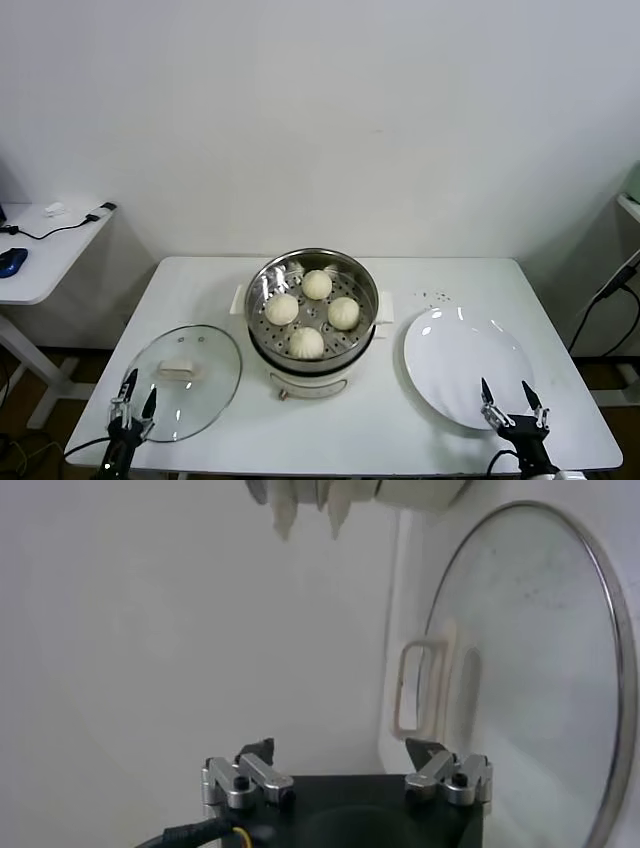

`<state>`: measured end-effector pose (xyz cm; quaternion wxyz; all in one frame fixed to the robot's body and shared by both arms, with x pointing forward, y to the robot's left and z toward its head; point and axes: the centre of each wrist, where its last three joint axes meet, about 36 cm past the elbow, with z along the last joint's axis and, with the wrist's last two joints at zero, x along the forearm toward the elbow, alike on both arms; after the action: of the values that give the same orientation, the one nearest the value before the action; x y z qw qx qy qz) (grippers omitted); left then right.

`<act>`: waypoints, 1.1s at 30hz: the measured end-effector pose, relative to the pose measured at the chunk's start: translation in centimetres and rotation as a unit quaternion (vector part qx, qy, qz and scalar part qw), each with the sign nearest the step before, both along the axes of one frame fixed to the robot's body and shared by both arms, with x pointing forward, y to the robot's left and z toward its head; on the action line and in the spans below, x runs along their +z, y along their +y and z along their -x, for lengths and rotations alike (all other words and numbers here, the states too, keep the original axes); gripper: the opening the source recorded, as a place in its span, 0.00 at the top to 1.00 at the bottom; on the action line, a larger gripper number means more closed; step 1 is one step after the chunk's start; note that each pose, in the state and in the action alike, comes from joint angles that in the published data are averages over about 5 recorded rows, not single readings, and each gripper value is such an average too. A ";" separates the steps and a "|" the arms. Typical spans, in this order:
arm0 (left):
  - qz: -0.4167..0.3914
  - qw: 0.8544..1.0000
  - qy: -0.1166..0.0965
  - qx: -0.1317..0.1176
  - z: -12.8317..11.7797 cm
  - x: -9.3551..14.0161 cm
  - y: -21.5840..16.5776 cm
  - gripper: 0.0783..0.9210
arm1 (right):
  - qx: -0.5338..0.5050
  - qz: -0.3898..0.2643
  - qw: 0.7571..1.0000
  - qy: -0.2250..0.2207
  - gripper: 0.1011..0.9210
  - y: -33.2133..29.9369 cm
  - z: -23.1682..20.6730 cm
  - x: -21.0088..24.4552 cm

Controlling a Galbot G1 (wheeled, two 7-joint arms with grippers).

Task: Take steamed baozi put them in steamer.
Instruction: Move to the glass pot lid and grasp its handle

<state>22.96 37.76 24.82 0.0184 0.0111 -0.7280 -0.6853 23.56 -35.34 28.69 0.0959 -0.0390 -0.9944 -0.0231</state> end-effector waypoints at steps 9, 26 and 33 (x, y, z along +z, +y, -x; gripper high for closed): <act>-0.017 1.000 0.004 -0.006 -1.6 -0.7 -0.6 0.12 | -0.005 0.004 1.000 -0.001 0.12 -0.2 0.1 0.2; -0.025 1.000 -0.005 0.009 -5.2 -1.5 -1.5 0.12 | -0.009 0.011 1.000 0.003 0.12 -0.7 0.3 0.1; -0.027 0.999 -0.001 0.018 -6.0 -2.2 -2.1 0.18 | -0.009 0.011 1.000 0.003 0.12 -0.7 0.3 0.0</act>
<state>28.97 35.63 22.60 0.0295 0.0258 -0.7087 -0.7044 23.28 -36.06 28.72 0.0986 -0.0495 -0.9938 -0.0128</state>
